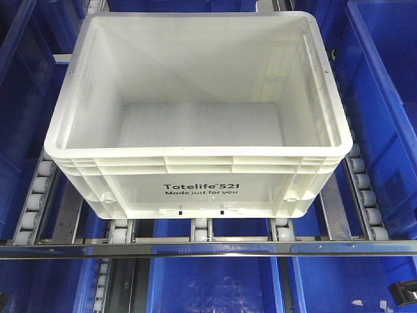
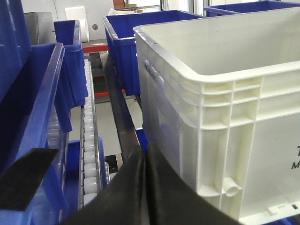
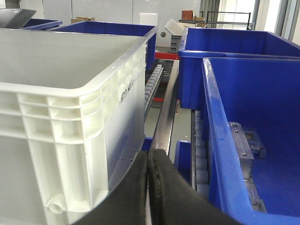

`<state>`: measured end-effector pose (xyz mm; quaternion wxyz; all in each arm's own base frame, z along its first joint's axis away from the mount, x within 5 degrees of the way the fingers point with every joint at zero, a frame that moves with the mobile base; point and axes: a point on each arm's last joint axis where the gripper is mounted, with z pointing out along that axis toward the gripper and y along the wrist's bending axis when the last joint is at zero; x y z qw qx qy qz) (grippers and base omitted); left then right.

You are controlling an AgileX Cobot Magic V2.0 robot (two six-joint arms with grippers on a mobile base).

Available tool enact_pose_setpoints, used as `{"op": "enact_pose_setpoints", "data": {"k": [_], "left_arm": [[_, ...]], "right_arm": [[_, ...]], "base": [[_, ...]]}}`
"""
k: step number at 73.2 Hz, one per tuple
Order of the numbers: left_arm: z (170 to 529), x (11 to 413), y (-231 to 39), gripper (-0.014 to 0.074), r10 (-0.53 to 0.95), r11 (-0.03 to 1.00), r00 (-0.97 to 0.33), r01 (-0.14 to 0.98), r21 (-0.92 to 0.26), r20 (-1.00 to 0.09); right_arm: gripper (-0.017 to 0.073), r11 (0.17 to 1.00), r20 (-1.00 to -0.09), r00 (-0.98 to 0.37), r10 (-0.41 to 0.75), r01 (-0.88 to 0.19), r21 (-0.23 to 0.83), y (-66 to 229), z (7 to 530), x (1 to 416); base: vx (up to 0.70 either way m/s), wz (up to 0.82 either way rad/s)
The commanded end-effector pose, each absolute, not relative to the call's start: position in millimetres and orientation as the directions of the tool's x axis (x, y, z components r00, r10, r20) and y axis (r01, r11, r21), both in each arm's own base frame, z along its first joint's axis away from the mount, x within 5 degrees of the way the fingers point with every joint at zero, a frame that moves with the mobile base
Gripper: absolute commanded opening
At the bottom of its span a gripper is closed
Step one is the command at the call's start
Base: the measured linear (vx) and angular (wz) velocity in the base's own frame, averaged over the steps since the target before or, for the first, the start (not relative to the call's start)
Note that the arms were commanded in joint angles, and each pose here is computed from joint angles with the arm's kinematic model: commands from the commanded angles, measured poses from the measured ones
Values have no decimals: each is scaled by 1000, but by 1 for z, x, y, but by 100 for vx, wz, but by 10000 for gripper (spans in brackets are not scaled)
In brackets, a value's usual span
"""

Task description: Move bin from left to right shelf

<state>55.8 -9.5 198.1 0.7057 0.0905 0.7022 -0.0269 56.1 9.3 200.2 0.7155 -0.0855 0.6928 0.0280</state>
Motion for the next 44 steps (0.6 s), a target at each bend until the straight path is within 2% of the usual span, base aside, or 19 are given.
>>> {"op": "enact_pose_setpoints", "data": {"k": [1,44], "left_arm": [[211,54,-9,-8,69,985,107,152,85,-992],[211,54,-9,-8,69,985,107,152,85,-992]], "right_arm": [[-8,985,-992,101,-78,-143,-92,9,201,56],[-8,985,-992,101,-78,-143,-92,9,201,56]], "base": [[0,0],[0,0]]}}
